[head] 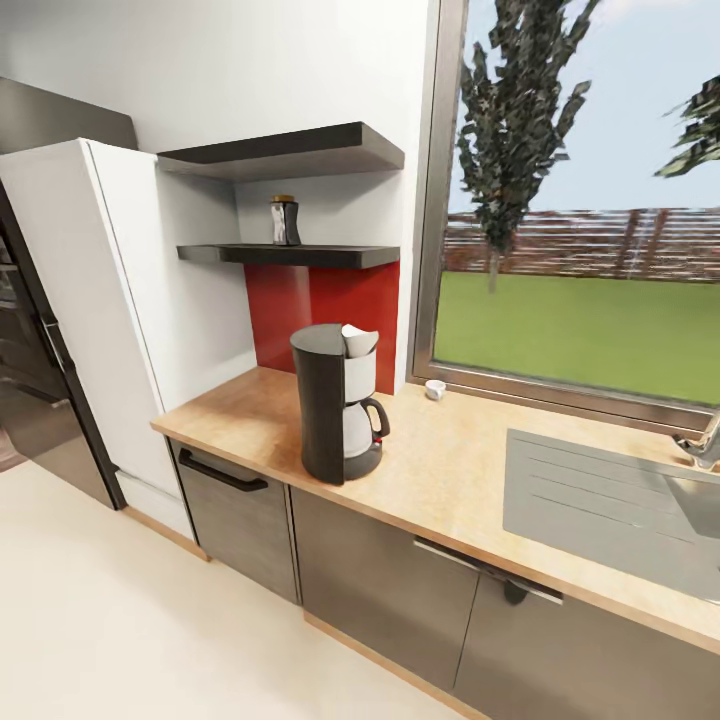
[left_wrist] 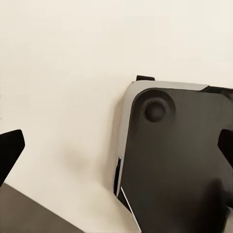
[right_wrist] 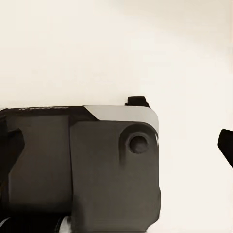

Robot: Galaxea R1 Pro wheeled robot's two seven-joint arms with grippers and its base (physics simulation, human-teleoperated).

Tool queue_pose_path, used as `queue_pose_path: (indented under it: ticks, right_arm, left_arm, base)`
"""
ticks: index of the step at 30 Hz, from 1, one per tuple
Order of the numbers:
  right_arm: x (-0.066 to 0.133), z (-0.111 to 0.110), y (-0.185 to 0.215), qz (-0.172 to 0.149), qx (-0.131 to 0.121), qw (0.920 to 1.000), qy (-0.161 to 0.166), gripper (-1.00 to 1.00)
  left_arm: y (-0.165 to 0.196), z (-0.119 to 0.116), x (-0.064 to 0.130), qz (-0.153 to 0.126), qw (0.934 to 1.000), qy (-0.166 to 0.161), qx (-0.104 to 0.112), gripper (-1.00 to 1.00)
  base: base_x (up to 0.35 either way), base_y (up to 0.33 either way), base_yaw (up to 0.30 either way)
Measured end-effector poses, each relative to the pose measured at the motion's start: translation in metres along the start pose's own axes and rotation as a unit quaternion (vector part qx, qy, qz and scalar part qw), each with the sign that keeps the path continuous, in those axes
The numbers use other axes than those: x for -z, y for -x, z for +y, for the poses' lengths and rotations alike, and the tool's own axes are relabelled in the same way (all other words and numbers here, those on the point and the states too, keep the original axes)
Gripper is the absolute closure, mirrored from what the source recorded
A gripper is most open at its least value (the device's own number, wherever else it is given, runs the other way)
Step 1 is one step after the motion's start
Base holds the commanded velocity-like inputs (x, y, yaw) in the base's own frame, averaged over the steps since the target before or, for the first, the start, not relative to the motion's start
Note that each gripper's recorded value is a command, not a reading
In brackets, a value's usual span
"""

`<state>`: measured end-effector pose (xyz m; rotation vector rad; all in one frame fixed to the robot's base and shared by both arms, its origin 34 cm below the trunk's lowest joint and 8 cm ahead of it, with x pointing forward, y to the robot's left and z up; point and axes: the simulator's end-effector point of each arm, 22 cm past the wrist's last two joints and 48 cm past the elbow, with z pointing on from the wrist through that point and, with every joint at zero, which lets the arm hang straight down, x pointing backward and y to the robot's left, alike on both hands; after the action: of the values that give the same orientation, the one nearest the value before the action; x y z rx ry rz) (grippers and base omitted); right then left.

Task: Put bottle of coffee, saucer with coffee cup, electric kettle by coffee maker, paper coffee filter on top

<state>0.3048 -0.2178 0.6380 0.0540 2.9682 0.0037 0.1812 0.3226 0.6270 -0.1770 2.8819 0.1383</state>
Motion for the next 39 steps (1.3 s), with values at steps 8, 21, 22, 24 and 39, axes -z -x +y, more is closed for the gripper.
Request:
queue_pose_path:
  ticks: [8, 21, 22, 24, 39]
  right_arm:
    - [0.000, 0.009, -0.002, -0.010, -0.002, 0.9998, 0.014, -1.00]
    - [0.000, 0.011, -0.001, -0.014, -0.003, 0.9997, 0.018, -1.00]
    - [0.000, 0.009, -0.001, -0.014, -0.003, 0.9998, 0.017, -1.00]
    - [0.000, 0.009, -0.001, -0.014, -0.003, 0.9998, 0.017, -1.00]
    - [0.000, 0.007, -0.002, -0.013, -0.002, 0.9998, 0.017, -1.00]
  left_arm:
    - [0.000, 0.004, 0.000, 0.000, 1.0000, 0.002, 0.000, -1.00]
    - [0.003, 0.008, 0.000, -0.003, 0.9999, 0.007, 0.008, -1.00]
    - [0.005, 0.007, 0.000, -0.005, 0.9999, 0.006, 0.008, -1.00]
    - [0.005, 0.007, 0.000, -0.006, 0.9999, 0.006, 0.008, -1.00]
    - [0.007, 0.008, -0.001, -0.007, 0.9999, 0.007, 0.008, -1.00]
  base:
    - [0.000, 0.000, 0.000]
    - [0.021, 0.089, 0.000]
    - [0.089, 0.289, 0.000]
    - [0.095, 0.293, -0.002]
    - [0.099, 0.298, -0.177]
